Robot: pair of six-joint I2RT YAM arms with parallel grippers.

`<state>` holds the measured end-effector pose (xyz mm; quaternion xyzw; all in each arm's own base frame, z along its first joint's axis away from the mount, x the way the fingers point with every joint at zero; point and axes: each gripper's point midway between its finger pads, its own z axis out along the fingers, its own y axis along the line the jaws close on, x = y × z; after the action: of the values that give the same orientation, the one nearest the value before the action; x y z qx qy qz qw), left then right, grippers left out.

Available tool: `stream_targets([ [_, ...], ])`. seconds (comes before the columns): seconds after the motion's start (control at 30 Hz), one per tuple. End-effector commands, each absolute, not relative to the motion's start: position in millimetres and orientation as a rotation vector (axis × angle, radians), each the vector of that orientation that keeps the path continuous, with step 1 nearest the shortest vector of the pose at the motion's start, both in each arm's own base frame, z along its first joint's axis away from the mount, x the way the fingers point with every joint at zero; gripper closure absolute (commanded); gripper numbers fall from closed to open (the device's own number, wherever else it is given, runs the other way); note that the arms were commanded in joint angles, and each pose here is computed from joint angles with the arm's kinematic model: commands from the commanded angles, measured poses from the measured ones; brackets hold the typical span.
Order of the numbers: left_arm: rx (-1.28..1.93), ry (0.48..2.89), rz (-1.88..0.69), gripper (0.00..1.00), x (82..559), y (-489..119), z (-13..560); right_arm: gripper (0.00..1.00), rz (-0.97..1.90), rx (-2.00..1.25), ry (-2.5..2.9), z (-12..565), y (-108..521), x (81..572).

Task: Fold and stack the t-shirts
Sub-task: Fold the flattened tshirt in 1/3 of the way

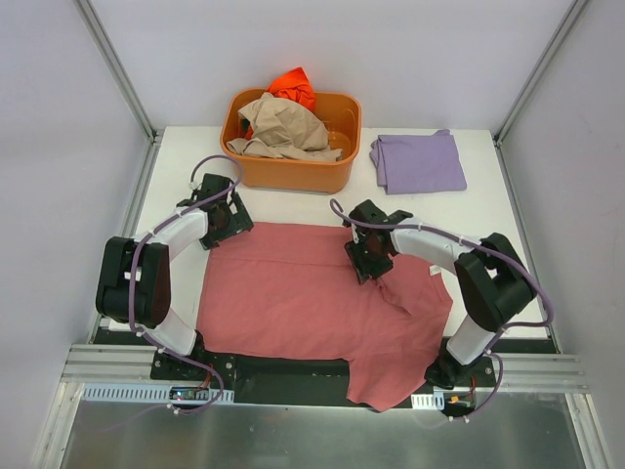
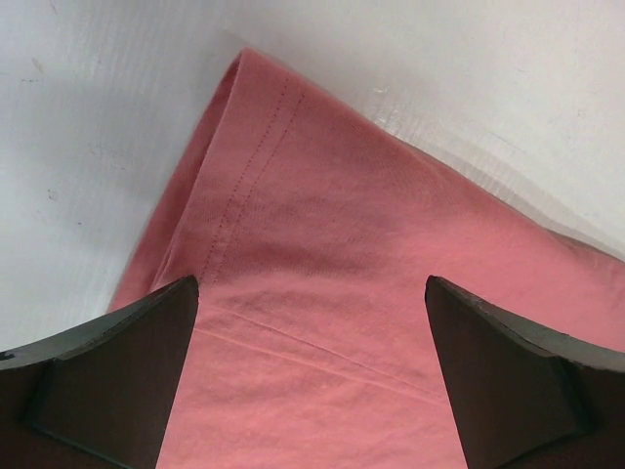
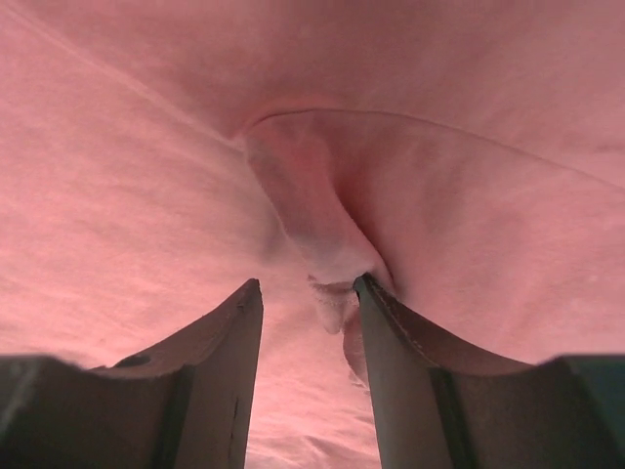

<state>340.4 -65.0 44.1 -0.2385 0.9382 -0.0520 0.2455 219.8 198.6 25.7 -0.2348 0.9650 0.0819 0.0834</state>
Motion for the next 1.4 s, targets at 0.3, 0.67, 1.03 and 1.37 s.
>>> stream_targets([
  [0.3, -0.666, 2.559, -0.079, 0.01, 340.8, -54.3, 40.4, 0.79, 0.064, -0.734, 2.867, 27.0, 179.4, 235.5],
  [0.67, -0.667, 2.554, -0.068, 0.01, 341.6, -52.2, 42.7, 0.9, 0.431, -0.739, 2.954, 62.0, 208.4, 192.6],
  [1.03, -0.662, 2.544, -0.031, 0.01, 341.1, -46.8, 47.6, 0.51, 0.781, -0.82, 2.893, 83.0, 238.7, 169.4],
  [1.37, -0.673, 2.569, -0.041, 0.01, 339.5, -49.6, 41.6, 0.04, 0.459, -0.108, 2.825, 87.0, 147.5, 232.3],
])
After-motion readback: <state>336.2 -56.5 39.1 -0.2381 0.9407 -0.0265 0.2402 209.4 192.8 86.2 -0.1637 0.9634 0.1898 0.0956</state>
